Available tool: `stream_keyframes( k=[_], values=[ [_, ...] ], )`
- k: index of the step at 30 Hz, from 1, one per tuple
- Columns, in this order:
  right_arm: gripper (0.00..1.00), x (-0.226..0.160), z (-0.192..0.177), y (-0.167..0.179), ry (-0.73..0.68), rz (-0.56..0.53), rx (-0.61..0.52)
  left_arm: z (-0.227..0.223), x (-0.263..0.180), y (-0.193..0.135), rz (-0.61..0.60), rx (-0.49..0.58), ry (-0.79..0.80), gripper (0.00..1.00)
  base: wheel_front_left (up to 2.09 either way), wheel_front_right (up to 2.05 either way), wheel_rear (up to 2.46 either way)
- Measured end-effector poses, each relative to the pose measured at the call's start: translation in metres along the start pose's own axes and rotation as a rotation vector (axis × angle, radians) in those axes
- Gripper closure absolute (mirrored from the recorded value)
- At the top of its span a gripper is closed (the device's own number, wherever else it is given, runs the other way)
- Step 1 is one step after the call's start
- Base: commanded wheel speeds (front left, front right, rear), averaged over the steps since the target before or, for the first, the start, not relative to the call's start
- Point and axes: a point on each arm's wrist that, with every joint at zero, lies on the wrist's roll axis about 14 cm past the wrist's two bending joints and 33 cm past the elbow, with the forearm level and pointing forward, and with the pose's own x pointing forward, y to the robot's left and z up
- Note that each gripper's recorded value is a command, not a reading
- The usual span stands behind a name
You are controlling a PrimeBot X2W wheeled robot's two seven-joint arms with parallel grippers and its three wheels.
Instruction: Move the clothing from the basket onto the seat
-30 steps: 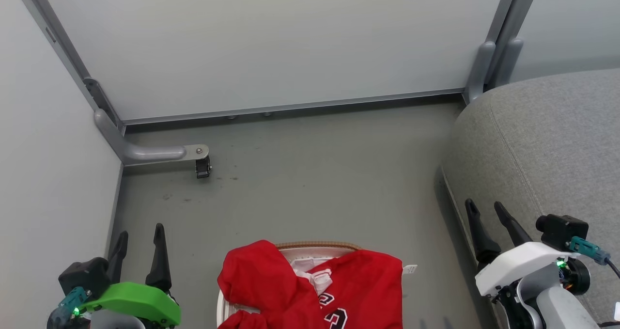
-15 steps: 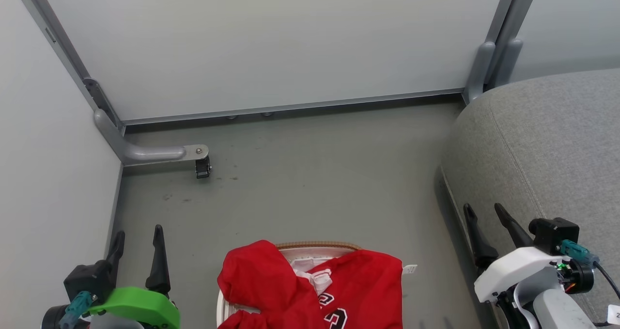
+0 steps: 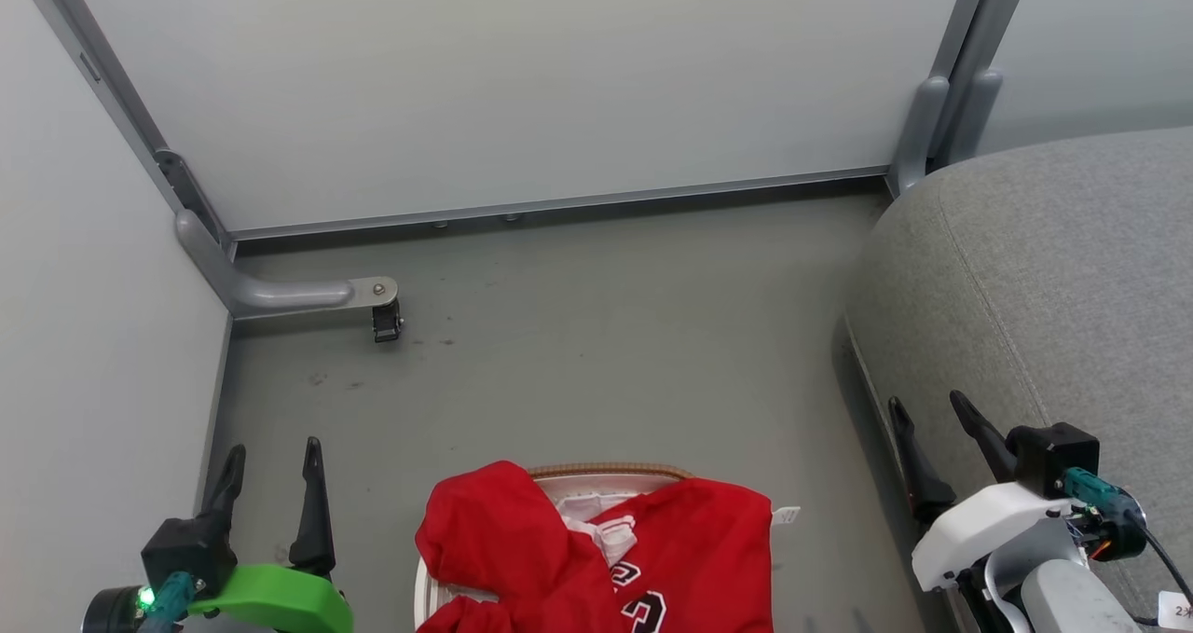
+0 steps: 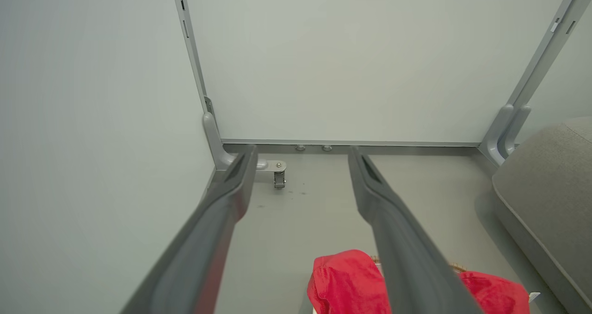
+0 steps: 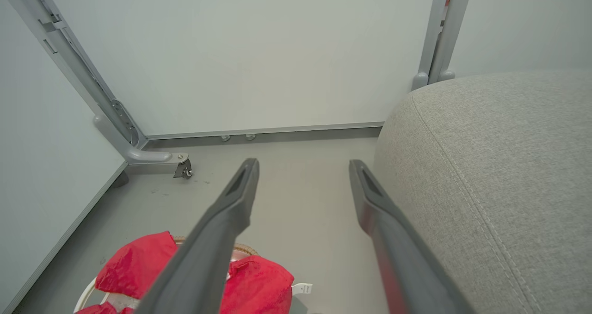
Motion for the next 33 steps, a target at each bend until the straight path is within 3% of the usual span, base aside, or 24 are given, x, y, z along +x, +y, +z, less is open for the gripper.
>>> stream_keyframes(
  k=[7, 18, 33],
  values=[
    [0.00, 0.003, -0.007, 0.006, 0.013, 0.020, -0.033, -0.011, 0.004, -0.015, -0.055, 0.034, 0.026, 0.00, 0.00, 0.00, 0.00],
    [0.00, 0.041, -0.003, 0.017, -0.021, 0.060, -0.092, -0.044, 0.042, -0.048, -0.182, 0.084, 0.111, 0.00, 0.00, 0.00, 0.00],
    [0.00, 0.072, -0.056, 0.003, 0.092, 0.036, -0.115, -0.138, 0.075, -0.077, -0.307, 0.048, 0.347, 0.00, 0.00, 0.00, 0.00]
  ],
)
